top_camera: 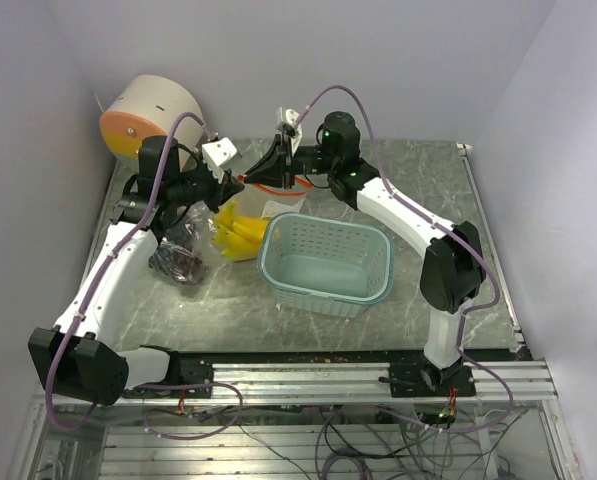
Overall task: Place the food in the zip-top bag and seal the zipper
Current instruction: Zip the zipper food storage bag at the center of the board.
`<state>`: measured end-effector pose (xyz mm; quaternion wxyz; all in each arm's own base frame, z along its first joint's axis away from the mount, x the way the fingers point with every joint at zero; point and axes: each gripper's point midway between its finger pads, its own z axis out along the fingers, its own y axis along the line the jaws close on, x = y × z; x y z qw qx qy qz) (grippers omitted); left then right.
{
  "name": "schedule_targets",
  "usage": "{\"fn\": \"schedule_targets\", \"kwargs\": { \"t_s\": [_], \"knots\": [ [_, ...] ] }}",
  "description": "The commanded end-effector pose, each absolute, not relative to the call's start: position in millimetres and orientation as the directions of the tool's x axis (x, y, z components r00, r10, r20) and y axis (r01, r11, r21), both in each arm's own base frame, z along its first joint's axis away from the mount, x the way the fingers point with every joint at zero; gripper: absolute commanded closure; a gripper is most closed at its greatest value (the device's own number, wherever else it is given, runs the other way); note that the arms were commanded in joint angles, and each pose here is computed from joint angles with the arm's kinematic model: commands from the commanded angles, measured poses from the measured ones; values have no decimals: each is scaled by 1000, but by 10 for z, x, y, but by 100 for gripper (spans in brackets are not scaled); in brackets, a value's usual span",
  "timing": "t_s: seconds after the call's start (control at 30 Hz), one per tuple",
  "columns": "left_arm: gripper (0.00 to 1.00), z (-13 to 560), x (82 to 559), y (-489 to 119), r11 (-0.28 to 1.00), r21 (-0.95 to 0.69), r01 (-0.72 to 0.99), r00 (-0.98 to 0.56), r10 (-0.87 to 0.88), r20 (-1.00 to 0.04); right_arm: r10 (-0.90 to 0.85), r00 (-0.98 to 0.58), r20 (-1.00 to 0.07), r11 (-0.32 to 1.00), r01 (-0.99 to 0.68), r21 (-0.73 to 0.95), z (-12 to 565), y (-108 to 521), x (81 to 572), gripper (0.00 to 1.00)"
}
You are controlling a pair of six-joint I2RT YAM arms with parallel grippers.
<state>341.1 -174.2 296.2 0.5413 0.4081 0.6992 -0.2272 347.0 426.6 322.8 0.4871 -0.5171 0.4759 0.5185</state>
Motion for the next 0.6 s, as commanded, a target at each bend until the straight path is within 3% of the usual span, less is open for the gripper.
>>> {"fn": "schedule_targets", "kwargs": {
  "t_s": [0.0,0.33,0.57],
  "knots": [
    [93,3557,3379,-1786,553,223,802,81,269,-960,-9,24,-1000,43,-999,-25,3237,4018,3730,100],
    [93,3539,3443,-1716,584,242,775,72,298,-952,-67,-19,-998,85,-996,13,2972,3644,3908,100],
    [93,3684,3642,-1556,679,275,680,72,312,-947,-108,-58,-992,118,-992,45,2763,3452,3955,100]
  ]
}}
